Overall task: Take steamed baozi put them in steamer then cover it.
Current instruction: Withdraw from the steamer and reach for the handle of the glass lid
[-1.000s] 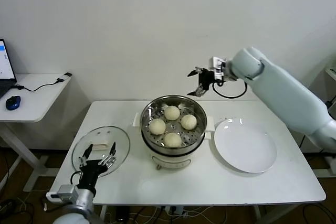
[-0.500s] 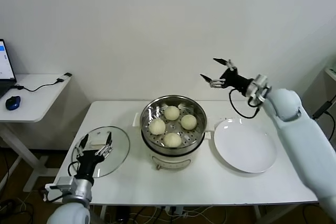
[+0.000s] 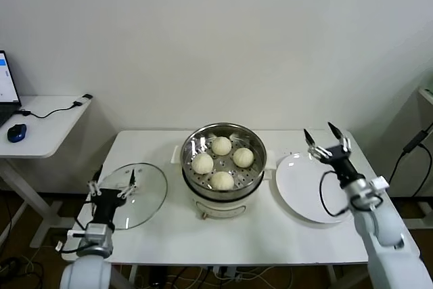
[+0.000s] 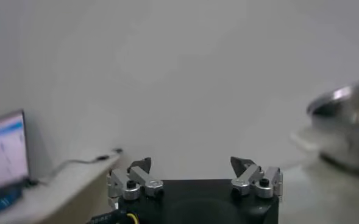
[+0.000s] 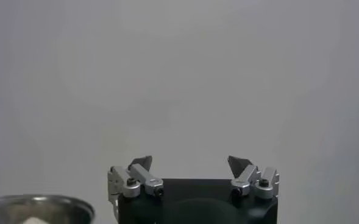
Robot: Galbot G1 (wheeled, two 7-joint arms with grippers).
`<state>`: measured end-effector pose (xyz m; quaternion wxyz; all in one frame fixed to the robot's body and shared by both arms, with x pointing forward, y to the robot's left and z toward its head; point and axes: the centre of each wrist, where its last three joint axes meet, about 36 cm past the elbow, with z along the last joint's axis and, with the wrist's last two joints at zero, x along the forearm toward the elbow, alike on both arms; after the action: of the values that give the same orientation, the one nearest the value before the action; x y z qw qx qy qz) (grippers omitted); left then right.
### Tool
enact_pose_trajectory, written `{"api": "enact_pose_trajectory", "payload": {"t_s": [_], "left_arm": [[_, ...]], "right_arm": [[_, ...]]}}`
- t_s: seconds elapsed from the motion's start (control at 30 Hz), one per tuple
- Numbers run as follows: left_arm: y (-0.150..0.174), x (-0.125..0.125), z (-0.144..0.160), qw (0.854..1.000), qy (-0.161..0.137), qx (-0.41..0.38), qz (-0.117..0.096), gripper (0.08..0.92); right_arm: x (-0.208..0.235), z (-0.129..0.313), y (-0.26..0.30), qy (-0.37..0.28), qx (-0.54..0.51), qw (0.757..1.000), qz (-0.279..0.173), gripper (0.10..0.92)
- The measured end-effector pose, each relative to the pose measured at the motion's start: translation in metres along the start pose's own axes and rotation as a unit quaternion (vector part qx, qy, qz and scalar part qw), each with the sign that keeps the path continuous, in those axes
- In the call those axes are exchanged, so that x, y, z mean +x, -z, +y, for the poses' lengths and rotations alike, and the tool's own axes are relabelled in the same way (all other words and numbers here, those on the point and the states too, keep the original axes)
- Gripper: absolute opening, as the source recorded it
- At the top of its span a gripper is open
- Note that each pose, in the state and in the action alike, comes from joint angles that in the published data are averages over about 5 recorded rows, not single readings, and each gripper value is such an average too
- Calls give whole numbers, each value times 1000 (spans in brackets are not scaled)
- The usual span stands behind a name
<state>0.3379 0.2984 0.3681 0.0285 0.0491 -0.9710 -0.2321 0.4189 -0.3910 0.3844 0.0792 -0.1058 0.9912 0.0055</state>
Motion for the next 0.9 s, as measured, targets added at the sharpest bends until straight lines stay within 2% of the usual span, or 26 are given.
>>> {"api": "enact_pose_trajectory", "payload": {"t_s": [0.1,0.2,0.47,0.67,0.9], "left_arm": [[-8,3,-1,996,1,-87,7,823],[-19,5,-1,984,-1,-176,13,823],[-50,2,3,930,-23,-366,11,823],[-70,-6,1,898,-44,-437,11,823],[-89,-19,-8,882,-45,-468,27,823]], "right_arm": [[27,-3,-11,-27,-10,1000,13,823],[48,-5,-19,-45,-14,999,25,823],[84,-12,-29,-77,-15,996,47,823],[96,-12,-34,-91,-18,994,55,823],[104,-11,-39,-101,-16,993,61,823]]}}
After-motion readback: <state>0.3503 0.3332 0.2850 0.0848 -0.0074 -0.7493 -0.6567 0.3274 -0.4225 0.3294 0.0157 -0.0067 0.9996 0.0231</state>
